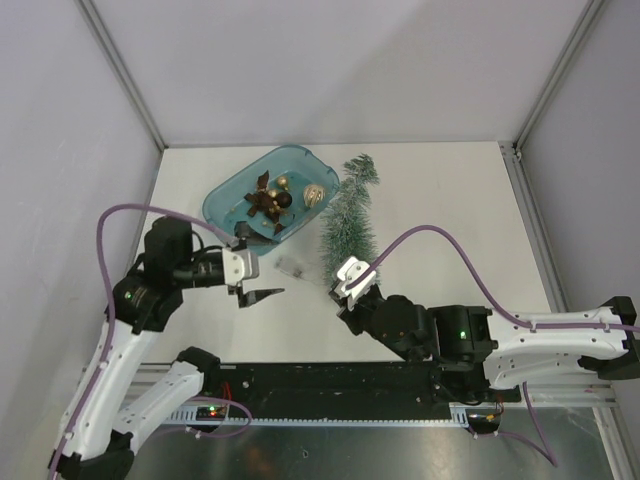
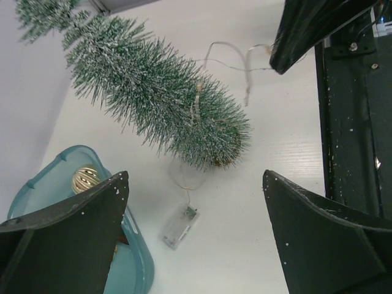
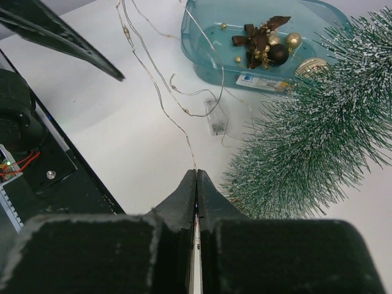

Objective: Decorate the small christmas tree

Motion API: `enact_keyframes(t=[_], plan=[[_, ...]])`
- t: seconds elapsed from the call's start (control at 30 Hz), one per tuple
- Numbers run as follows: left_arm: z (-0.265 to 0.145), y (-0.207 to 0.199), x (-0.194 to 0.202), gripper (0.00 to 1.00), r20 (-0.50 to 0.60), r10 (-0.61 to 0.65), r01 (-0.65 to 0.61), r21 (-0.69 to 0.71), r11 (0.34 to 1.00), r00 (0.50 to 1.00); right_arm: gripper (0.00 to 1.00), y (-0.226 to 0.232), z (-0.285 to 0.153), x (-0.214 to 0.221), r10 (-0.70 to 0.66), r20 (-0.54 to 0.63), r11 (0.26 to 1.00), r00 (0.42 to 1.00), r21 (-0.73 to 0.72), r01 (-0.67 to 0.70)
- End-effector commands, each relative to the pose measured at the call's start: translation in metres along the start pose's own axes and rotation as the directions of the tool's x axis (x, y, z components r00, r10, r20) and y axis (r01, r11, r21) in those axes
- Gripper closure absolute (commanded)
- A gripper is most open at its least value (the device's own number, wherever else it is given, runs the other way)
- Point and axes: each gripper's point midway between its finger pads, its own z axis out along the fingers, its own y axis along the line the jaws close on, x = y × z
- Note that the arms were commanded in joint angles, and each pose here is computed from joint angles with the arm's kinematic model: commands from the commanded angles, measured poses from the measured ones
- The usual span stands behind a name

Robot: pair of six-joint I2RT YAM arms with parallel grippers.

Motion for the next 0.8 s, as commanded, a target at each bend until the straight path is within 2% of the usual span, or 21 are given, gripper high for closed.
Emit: enact_keyframes(t=[0.0,0.17,0.3,0.43,0.6,0.67,0.77], plan=[[0.004,0.013,-0.015,0.12,0.039,0.057,-0.058,0.007,0.998,0.998,1.00,0.002,-0.002,-0.013,0.031,0.046,0.999,0.998,-0.013,-0.031],[0.006,0.028,-0.018,0.51,0.019,0.069,-0.069,-0.015,0.997,0.997,1.00,0.001,-0.002,-0.011,0.030,0.042,0.999,0.999,-0.015,-0.029],[0.003,0.028,-0.023,0.74,0.024,0.075,-0.074,-0.029,0.997,0.997,1.00,0.000,-0.003,-0.010,0.032,0.038,0.999,0.999,-0.014,-0.031],[-0.003,0.029,-0.025,0.82,0.016,0.078,-0.077,-0.062,0.995,0.997,1.00,-0.003,-0.003,-0.009,0.036,0.036,0.999,0.999,-0.012,-0.035],[-0.011,0.050,-0.017,0.98,-0.060,0.076,-0.086,-0.176,0.981,0.995,1.00,-0.003,-0.004,-0.008,0.037,0.033,0.999,0.999,-0.013,-0.036],[-0.017,0.069,-0.014,0.99,-0.099,0.052,-0.077,-0.273,0.959,0.994,1.00,-0.003,-0.004,-0.007,0.038,0.029,0.999,0.999,-0.014,-0.038],[-0.032,0.109,-0.015,1.00,-0.131,0.012,-0.072,-0.466,0.882,0.991,1.00,-0.002,-0.005,-0.006,0.040,0.026,0.999,0.999,-0.016,-0.039]])
